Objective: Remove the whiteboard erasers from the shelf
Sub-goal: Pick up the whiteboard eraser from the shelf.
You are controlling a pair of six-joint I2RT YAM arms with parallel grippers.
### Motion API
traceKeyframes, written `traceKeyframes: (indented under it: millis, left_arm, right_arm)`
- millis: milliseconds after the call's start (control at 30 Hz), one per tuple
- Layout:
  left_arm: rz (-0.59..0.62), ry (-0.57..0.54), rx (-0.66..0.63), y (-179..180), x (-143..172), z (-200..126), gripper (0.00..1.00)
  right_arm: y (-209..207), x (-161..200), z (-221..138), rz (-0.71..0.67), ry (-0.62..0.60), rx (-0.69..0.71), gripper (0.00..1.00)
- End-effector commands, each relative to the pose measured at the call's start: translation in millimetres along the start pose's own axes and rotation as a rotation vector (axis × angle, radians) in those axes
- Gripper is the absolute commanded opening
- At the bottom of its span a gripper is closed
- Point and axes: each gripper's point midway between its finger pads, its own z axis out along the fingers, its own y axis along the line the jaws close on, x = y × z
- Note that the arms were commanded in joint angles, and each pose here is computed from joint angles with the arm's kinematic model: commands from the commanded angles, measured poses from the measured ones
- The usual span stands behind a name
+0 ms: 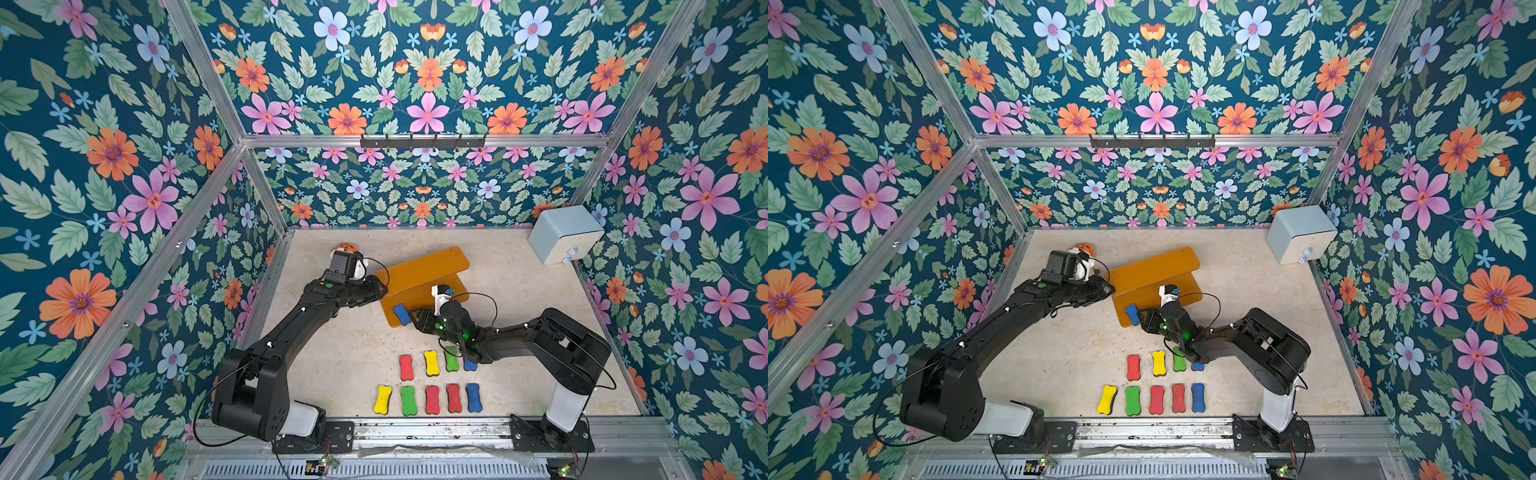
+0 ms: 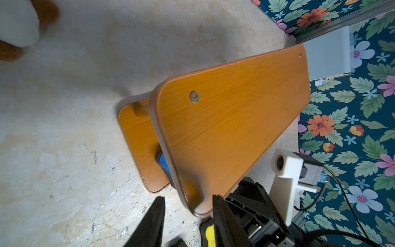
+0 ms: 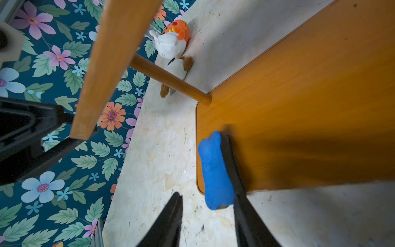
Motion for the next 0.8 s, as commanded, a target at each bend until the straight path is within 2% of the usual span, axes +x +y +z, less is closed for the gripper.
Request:
traceKeyframes:
  millis: [0,167,767]
  left_arm:
    - [0.006,-0.004,0.017,-3,-3,3,0.41]
    - [0.010,0.003,0.024,-3,-4,6,0.35]
    - [0.017,0.004,0.013,-1,-7,10,0.30]
  right_arm:
    - [2,-3,4,0.004,-0.011,-0.007,0.44]
    - [-1,0,11,0.002,0.001,0.000,0.43]
    - [-11,4,25,-0.028,0.022,0.039,0.41]
